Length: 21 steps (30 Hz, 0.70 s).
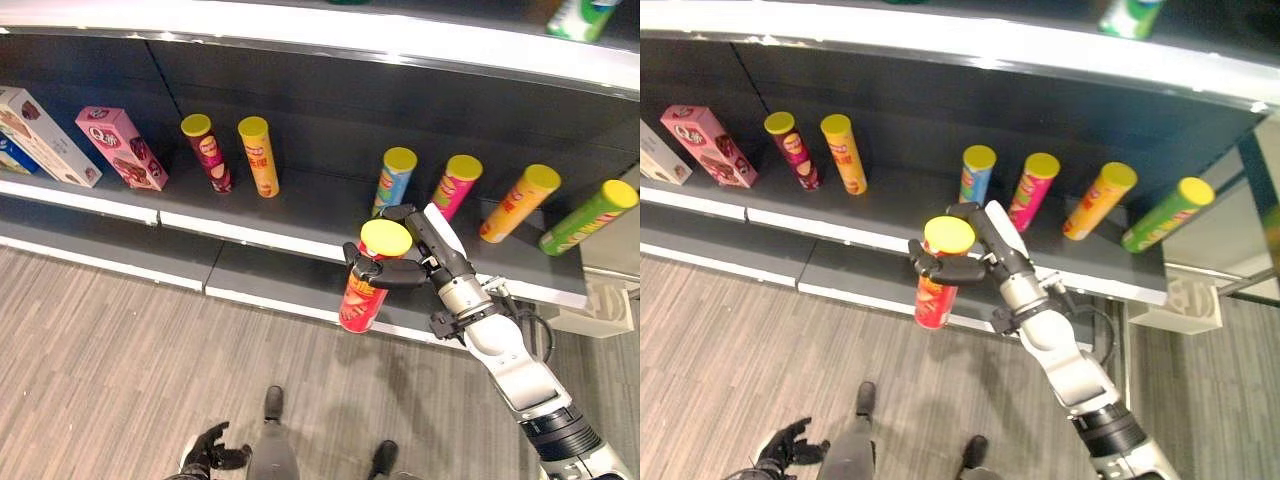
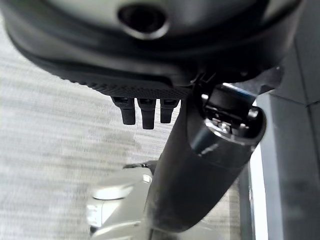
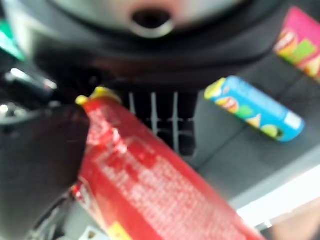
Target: Put the goods on the table back onto the shelves and tidy them up.
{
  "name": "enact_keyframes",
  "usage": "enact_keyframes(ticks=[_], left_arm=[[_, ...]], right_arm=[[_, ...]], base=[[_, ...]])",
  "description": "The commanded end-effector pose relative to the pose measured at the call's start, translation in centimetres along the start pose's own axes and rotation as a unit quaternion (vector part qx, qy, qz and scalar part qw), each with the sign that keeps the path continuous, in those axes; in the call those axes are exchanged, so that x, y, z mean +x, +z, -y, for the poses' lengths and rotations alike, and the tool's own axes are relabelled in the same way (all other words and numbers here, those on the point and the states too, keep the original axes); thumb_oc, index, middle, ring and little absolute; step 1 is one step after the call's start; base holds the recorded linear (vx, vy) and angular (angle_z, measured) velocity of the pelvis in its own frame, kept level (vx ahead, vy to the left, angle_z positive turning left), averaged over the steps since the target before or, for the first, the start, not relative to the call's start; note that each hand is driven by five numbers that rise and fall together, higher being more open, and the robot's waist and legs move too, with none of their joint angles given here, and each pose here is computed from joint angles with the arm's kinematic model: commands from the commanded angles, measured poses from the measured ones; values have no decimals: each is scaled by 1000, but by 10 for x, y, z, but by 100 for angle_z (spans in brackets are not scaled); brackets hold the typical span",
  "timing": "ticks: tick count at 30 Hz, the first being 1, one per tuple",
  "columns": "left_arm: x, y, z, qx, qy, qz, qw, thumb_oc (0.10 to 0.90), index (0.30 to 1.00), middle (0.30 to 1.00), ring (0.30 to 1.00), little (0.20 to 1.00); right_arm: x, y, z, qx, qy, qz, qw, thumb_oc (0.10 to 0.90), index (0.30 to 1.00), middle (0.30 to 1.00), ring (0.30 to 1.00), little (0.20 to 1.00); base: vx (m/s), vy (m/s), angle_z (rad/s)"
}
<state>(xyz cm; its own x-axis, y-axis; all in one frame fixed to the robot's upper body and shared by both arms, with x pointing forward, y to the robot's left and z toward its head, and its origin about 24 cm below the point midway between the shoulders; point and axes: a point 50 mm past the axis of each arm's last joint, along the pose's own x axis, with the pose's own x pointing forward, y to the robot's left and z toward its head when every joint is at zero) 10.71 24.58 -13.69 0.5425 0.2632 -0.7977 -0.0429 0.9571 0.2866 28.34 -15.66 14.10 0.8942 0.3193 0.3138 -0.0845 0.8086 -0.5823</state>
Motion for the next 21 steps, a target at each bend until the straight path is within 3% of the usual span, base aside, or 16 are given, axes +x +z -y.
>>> enact_keyframes(ticks=[1, 11, 15, 17, 21], left_arm=[[-5, -9, -27, 55, 47, -1, 997, 800, 900, 900, 900, 900], [-4, -2, -27, 32, 69, 16, 997, 800, 900, 900, 900, 900], [-4, 16, -19, 29, 59, 62, 996, 800, 900, 900, 900, 900], [-3, 32, -16, 30, 58, 95, 993, 800, 900, 900, 900, 900], [-1, 40, -16, 42, 60, 106, 992, 800, 900, 900, 900, 900]], right_arm=[[23, 63, 23, -37, -71, 164, 983, 400, 300, 300, 300, 300], [46, 83, 25, -98, -142, 200, 965, 400, 300, 300, 300, 300], [58, 87, 39, -148, -228, 204, 941, 400, 300, 300, 300, 300], [70, 89, 55, -187, -299, 199, 914, 400, 300, 300, 300, 300], [74, 92, 75, -217, -348, 197, 891, 400, 300, 300, 300, 300]], base=[[56, 172, 4], [9, 70, -1], [-52, -26, 17], [-75, -54, 17], [-20, -35, 38]])
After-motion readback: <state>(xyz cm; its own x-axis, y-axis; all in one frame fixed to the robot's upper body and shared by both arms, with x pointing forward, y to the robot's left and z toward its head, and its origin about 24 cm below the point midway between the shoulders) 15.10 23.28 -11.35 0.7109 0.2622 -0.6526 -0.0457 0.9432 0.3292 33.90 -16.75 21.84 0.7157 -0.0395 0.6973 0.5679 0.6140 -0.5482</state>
